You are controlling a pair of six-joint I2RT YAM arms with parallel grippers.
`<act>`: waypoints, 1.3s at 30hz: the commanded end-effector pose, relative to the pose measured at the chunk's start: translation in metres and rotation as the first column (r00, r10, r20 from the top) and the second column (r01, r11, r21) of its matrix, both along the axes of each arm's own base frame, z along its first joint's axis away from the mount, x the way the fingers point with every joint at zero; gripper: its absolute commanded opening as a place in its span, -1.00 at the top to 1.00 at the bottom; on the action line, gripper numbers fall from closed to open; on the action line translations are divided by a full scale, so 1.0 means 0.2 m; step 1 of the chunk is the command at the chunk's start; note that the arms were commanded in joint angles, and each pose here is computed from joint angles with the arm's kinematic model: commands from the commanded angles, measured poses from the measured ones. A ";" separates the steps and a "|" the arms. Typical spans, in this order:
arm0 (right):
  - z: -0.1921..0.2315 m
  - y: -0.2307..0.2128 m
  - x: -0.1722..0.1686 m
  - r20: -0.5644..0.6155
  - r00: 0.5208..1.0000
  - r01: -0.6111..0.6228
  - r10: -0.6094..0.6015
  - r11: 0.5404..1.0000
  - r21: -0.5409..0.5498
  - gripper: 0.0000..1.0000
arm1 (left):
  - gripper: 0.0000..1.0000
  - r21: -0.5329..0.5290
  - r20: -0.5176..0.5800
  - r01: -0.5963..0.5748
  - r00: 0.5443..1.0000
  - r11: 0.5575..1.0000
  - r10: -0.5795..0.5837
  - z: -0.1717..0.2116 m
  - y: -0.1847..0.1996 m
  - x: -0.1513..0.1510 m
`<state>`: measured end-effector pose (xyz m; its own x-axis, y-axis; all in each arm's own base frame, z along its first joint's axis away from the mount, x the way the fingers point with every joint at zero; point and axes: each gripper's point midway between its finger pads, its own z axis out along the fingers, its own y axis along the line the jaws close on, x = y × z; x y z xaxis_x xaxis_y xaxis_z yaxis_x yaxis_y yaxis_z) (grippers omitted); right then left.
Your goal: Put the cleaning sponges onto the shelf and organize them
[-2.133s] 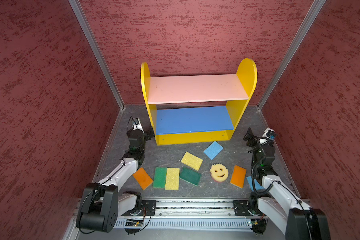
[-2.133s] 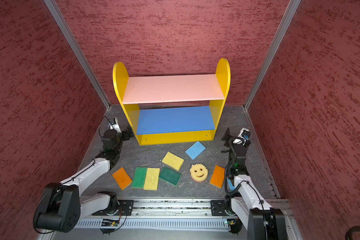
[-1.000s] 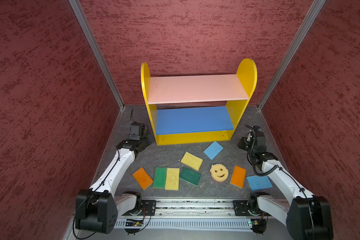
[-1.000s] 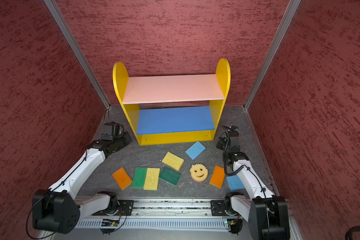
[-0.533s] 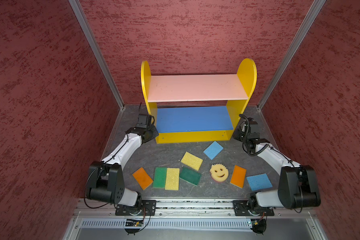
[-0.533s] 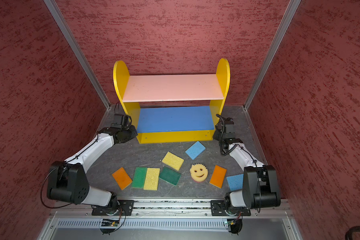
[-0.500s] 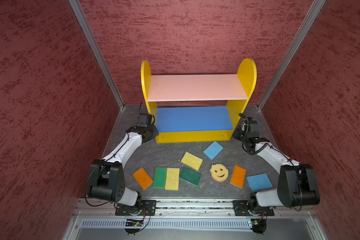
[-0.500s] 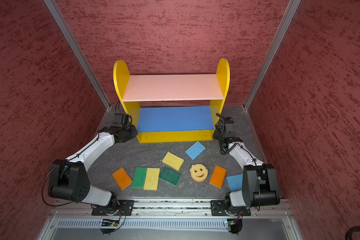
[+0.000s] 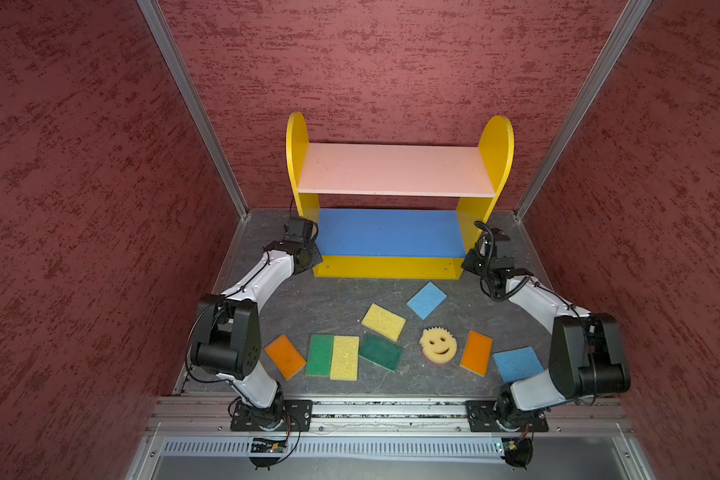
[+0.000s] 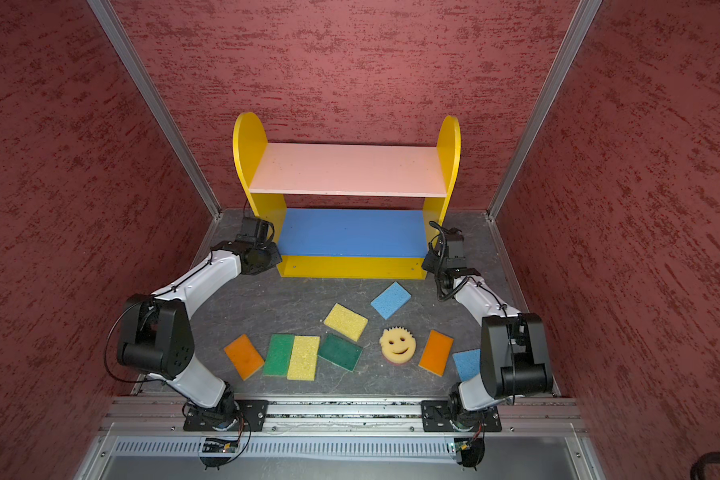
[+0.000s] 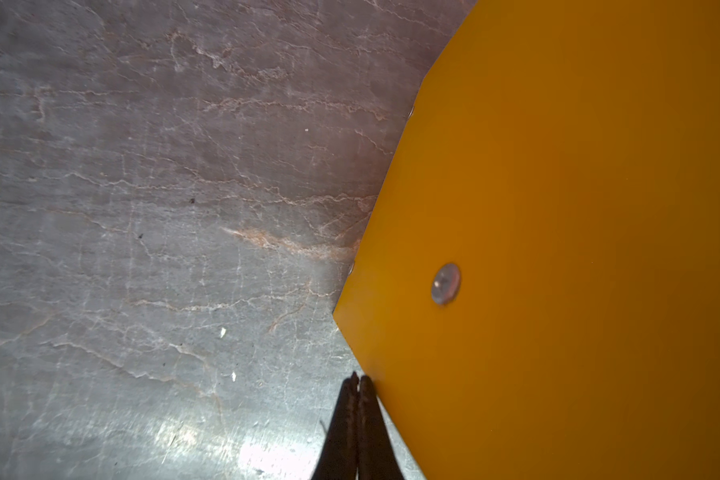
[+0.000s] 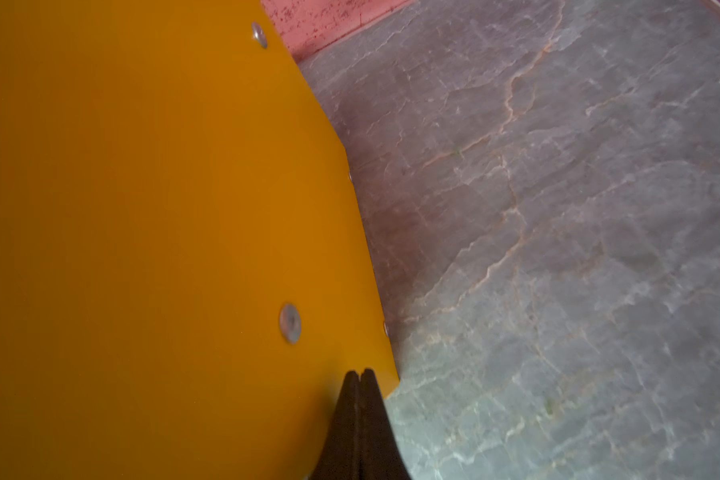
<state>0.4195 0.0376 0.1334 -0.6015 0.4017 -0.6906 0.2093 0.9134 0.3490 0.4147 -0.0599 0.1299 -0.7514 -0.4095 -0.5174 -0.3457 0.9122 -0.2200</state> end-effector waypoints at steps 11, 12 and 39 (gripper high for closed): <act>0.13 0.34 -0.46 0.112 0.983 -0.131 0.147 0.982 -0.138 1.00 | 1.00 -0.025 0.158 0.089 0.984 0.996 -0.084 0.26 -0.04 -0.39; 0.12 0.35 -0.49 0.105 0.983 -0.137 0.152 0.980 -0.142 1.00 | 1.00 -0.028 0.159 0.086 0.984 0.996 -0.081 0.26 -0.03 -0.42; -0.21 1.62 -0.98 0.003 0.795 -0.606 0.606 0.795 0.005 0.16 | -0.08 -0.175 0.111 0.054 0.993 0.983 -0.035 0.05 0.01 -0.91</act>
